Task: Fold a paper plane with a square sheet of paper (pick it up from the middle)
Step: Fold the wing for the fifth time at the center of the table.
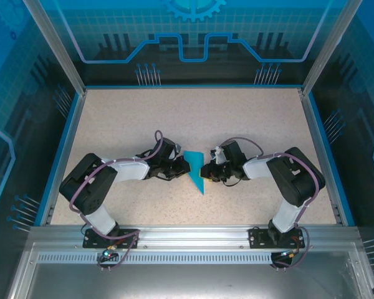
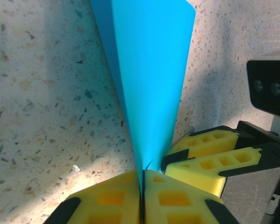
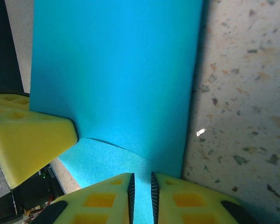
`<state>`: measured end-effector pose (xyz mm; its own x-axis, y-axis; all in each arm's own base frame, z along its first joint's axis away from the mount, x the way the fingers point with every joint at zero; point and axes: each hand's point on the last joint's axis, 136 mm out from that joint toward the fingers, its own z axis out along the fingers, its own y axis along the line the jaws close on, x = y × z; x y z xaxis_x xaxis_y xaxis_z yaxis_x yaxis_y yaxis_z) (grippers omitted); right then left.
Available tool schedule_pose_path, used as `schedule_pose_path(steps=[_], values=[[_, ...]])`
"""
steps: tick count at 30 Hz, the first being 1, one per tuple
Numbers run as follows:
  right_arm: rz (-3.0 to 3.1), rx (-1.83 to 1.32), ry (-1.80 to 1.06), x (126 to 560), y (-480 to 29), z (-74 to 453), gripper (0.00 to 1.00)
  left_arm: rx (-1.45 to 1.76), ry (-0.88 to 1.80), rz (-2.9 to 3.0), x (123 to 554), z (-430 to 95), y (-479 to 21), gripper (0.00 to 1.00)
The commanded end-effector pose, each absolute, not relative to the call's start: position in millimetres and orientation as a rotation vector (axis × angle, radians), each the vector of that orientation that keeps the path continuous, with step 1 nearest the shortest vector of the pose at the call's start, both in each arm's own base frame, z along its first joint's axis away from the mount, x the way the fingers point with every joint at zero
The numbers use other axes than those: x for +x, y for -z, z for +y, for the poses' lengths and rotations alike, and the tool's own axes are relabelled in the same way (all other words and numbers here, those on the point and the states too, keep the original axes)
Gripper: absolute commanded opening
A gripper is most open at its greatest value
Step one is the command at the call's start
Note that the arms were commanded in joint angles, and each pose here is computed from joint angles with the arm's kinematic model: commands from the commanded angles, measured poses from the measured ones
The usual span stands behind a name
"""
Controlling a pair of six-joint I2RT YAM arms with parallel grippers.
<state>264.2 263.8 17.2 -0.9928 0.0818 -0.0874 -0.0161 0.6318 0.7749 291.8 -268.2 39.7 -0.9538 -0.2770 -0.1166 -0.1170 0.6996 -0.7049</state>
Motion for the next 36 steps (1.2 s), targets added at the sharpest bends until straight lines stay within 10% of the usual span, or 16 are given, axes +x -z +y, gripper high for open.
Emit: schedule_pose_path(steps=[1, 36], values=[[2.770, 0.095, -1.184, 267, -1, 250, 0.22, -0.318, 1.095, 2.654, 298, -266, -48, 0.05], [2.299, -0.825, -0.156, 230, -46, 281, 0.52, -0.383, 1.148, 2.713, 298, -276, -61, 0.00]])
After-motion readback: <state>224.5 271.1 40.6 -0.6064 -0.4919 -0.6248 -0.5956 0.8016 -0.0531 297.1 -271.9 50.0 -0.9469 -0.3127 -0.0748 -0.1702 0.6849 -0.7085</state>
